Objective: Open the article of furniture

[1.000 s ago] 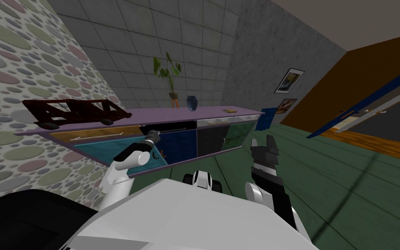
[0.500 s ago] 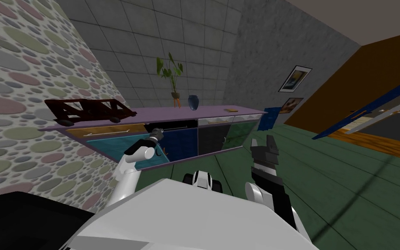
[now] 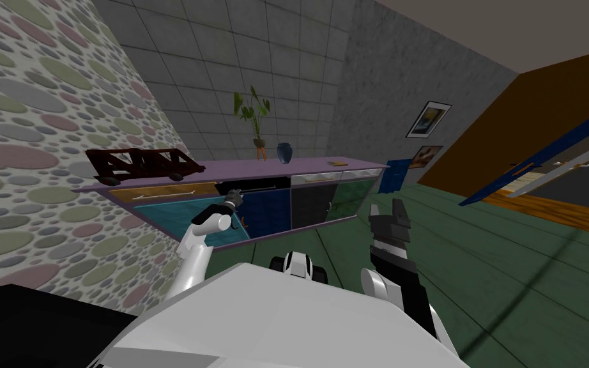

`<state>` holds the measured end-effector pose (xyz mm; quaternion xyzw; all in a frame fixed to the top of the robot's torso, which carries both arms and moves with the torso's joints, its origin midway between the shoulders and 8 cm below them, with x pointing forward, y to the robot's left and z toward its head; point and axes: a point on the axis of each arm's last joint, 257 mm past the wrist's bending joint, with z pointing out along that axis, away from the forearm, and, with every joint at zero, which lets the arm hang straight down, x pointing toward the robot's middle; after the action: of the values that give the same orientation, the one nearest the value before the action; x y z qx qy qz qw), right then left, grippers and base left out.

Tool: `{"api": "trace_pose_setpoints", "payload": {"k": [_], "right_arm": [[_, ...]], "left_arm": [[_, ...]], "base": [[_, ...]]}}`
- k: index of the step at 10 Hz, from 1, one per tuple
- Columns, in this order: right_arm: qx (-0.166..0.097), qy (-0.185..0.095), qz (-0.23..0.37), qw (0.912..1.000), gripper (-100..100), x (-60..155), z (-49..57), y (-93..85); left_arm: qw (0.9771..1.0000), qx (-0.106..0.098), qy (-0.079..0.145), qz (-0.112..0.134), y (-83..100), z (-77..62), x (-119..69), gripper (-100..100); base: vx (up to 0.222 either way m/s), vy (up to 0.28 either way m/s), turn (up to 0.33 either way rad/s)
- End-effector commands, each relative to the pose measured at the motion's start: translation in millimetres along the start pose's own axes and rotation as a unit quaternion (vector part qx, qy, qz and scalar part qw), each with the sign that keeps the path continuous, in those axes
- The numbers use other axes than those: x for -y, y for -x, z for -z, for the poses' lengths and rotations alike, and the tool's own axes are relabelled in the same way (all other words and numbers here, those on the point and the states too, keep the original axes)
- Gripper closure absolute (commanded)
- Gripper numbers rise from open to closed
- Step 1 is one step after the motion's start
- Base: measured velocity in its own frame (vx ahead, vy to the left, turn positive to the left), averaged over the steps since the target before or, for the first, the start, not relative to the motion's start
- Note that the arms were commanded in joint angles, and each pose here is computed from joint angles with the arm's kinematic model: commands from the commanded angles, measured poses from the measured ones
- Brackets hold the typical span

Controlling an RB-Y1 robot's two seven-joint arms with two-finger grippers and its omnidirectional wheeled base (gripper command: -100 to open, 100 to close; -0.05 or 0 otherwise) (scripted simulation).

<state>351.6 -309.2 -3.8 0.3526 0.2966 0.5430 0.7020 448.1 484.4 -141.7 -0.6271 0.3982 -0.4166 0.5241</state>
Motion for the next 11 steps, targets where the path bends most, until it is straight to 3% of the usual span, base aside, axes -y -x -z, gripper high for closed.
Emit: {"api": "trace_pose_setpoints", "payload": {"k": [1, 3, 6, 8, 9, 11], "right_arm": [[0.0, 0.0, 0.0, 1.0, 0, 0, 0.0, 0.0], [0.0, 0.0, 0.0, 1.0, 0, 0, -0.1, -0.1], [0.0, 0.0, 0.0, 1.0, 0, 0, 0.0, 0.0], [0.0, 0.0, 0.0, 1.0, 0, 0, 0.0, 0.0], [0.0, 0.0, 0.0, 1.0, 0, 0, 0.0, 0.0], [0.0, 0.0, 0.0, 1.0, 0, 0, -0.1, -0.1]], "left_arm": [[0.9997, -0.022, -0.004, -0.012, -21.1, -21.1, 0.9, 100], [0.9995, -0.03, -0.011, 0.002, -32.9, -38.3, 9.2, 100], [0.9996, -0.018, 0.021, 0.007, -20.3, -44.0, -23.1, 100], [0.9995, -0.016, 0.026, 0.008, -18.5, -44.7, -27.9, 100], [0.9992, -0.038, -0.004, -0.013, -41.9, -60.5, -0.3, 100], [0.999, -0.044, -0.007, -0.001, -53.6, -76.5, 7.1, 100]], "base": [[-0.113, -0.067, 0.164], [-0.135, -0.042, 0.066], [-0.011, 0.013, -0.02], [0.014, -0.002, 0.002], [-0.119, -0.059, 0.176], [-0.139, -0.037, 0.052]]}}
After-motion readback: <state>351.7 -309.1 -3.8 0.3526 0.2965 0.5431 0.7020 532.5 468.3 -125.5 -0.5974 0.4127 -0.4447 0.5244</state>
